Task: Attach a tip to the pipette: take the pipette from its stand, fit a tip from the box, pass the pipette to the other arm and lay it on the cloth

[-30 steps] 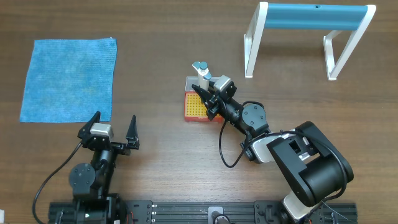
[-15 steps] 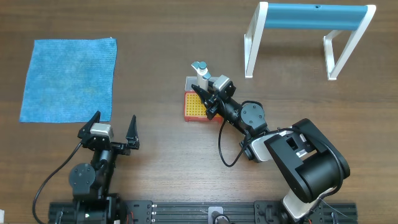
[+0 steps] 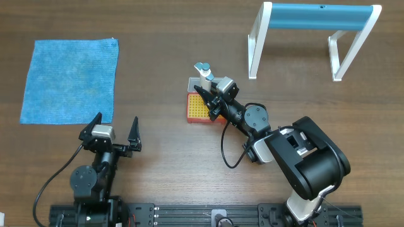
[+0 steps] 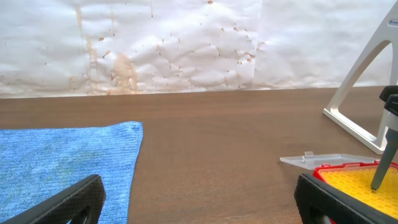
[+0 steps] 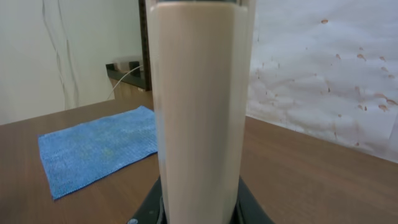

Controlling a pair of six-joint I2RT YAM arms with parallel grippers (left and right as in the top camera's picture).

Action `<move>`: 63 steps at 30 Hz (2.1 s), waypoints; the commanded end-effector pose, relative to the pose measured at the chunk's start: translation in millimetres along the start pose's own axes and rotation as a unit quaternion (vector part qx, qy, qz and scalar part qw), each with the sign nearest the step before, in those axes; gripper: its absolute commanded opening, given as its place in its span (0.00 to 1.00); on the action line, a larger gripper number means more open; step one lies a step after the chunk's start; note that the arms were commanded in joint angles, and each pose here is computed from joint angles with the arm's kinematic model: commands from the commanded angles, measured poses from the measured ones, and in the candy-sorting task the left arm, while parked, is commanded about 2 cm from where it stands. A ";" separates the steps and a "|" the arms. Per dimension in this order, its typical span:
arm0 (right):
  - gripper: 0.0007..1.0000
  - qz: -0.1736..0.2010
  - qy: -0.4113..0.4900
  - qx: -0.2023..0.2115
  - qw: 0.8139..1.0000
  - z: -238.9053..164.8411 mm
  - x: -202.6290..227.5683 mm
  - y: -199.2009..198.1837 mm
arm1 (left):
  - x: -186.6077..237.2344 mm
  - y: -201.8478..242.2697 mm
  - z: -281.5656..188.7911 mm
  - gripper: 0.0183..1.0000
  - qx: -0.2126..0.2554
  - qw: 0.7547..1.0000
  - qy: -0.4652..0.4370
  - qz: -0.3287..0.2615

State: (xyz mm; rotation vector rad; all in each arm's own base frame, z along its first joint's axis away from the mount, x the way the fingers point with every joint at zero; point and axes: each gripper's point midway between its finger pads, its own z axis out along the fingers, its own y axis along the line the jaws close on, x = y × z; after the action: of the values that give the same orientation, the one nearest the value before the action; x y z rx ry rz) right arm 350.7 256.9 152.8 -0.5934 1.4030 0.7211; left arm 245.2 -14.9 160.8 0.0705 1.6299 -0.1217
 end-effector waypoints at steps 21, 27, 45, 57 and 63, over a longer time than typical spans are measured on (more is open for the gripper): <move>0.08 -0.040 -0.086 0.016 0.995 2.7 -84.0 -13.2 | 1.1 1.2 -0.2 0.98 -0.004 1.000 0.001 0.004; 0.08 -0.055 -0.127 -0.002 0.990 -7.2 -135.6 1.2 | 1.1 1.2 -0.2 0.98 -0.004 1.000 0.001 0.004; 0.08 0.177 0.240 -0.173 0.939 -102.2 -121.9 119.3 | 1.1 1.2 -0.2 0.98 -0.004 1.000 0.001 0.004; 0.08 0.204 0.234 -0.171 0.935 -111.4 -132.3 123.9 | 1.1 1.2 -0.2 0.98 -0.004 1.000 0.001 0.004; 0.08 0.251 0.252 -0.164 0.920 -109.5 -126.3 124.6 | -2.2 -22.8 -1.7 0.98 0.066 0.995 0.000 -0.075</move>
State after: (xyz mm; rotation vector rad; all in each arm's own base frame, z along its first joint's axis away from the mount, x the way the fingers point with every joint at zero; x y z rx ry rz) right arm 185.3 240.9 269.8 -0.7470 1.9410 1.2287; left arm 245.1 -15.2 160.9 0.0664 1.6298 -0.1279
